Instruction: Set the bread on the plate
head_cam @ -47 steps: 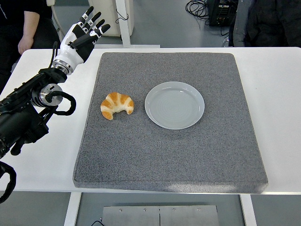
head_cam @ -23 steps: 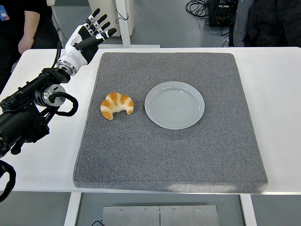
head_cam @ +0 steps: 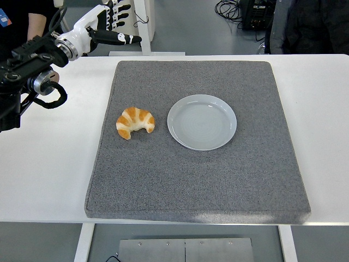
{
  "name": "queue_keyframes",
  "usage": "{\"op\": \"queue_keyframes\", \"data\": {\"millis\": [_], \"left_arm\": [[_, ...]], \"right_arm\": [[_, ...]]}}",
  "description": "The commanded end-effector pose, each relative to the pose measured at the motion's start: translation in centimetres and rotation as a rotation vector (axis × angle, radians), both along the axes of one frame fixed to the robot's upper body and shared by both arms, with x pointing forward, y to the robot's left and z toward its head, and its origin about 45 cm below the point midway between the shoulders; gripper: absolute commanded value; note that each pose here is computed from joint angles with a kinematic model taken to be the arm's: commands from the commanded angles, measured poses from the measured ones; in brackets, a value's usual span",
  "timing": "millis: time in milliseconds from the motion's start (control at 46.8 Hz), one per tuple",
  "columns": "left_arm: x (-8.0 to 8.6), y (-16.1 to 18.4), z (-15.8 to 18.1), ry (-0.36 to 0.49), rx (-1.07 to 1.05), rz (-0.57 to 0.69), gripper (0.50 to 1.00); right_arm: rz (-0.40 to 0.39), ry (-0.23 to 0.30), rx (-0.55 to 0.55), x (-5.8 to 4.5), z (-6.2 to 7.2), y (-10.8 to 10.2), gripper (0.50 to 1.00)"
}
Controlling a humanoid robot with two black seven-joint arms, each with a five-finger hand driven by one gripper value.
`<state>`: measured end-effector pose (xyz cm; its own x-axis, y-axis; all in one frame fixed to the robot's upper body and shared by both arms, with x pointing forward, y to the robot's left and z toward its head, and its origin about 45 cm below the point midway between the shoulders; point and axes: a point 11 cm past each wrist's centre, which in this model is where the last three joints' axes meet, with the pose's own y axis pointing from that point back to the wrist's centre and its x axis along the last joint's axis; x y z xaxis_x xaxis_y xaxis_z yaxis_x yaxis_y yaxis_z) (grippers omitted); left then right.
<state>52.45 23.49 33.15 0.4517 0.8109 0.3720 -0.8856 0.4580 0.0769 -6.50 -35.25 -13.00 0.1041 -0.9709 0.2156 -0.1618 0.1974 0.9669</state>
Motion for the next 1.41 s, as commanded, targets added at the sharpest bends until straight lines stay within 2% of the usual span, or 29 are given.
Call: {"op": "queue_keyframes", "data": {"millis": [0,128,342,427,577,684,962,1239,1389], "left_arm": [[-0.2,-0.2,0.9,-0.006,0.105,-0.039,0.989],[-1.0,-1.4,2.5,-0.011,0.225,-0.12,0.989],[-3.6,-2.1,5.2,-0.003,0.387,-0.237,0.989],[-4.7,-2.1,5.3,-0.003,0.464,-0.273,0.989],[-6.0,-1.4,3.5,-0.048,0.595,-0.302,0.989],[-6.8,-0.2,1.6,-0.044,0.629,-0.302,0.989],[-8.7,-0.4,-1.6,-0.01,0.564,-0.311,0.989],[-9.9,0.5,-5.5,0.036,0.516,-0.273,0.989],[-10.4,0.6,-7.5,0.031,0.506,-0.266,0.989]], "right_arm": [[0.0,0.0,-0.001,0.0,0.0,0.0,1.0],[0.0,0.0,-0.001,0.0,0.0,0.0,1.0],[0.0,0.0,0.001,0.0,0.0,0.0,1.0],[0.0,0.0,-0.001,0.0,0.0,0.0,1.0],[0.0,0.0,-0.001,0.0,0.0,0.0,1.0],[0.0,0.0,-0.001,0.0,0.0,0.0,1.0],[0.0,0.0,-0.001,0.0,0.0,0.0,1.0],[0.0,0.0,-0.001,0.0,0.0,0.0,1.0],[0.0,0.0,-0.001,0.0,0.0,0.0,1.0]]}}
